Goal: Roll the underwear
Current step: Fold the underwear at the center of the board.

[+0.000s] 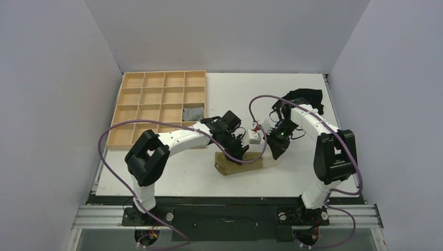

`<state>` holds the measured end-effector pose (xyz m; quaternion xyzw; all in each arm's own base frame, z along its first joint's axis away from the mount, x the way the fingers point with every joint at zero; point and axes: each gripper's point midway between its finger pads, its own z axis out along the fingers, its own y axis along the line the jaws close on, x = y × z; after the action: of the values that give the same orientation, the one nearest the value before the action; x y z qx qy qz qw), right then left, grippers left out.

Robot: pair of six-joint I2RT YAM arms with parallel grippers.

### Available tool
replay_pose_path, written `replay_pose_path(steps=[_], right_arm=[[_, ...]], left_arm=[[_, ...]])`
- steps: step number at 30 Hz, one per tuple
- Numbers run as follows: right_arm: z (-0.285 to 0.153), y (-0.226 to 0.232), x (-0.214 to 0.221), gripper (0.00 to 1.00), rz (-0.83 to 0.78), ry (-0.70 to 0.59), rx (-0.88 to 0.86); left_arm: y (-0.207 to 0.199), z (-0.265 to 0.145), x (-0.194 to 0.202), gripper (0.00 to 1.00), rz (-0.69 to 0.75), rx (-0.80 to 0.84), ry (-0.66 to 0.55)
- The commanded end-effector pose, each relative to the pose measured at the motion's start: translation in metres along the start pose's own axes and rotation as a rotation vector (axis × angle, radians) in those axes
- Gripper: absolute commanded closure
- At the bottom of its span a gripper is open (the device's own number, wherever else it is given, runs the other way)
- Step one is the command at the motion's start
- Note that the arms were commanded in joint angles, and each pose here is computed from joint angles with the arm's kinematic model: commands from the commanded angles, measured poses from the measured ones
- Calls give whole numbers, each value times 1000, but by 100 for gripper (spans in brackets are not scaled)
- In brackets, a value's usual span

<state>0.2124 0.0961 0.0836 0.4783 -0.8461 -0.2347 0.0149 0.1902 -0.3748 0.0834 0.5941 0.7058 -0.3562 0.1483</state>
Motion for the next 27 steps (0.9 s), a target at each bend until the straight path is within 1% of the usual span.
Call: replay_pose_path(steps=[1, 8, 23, 27], right_arm=[[-7, -8, -12, 100, 19, -8, -11], [-3, -28, -16, 100, 34, 37, -13], [4, -61, -21, 100, 63, 91, -3], [6, -67, -21, 100, 79, 105, 2]], left_arm=[[8, -4, -8, 100, -5, 30, -8], [38, -6, -8, 100, -27, -35, -4], [83, 2, -3, 100, -63, -191, -5], [94, 4, -2, 97, -64, -233, 1]])
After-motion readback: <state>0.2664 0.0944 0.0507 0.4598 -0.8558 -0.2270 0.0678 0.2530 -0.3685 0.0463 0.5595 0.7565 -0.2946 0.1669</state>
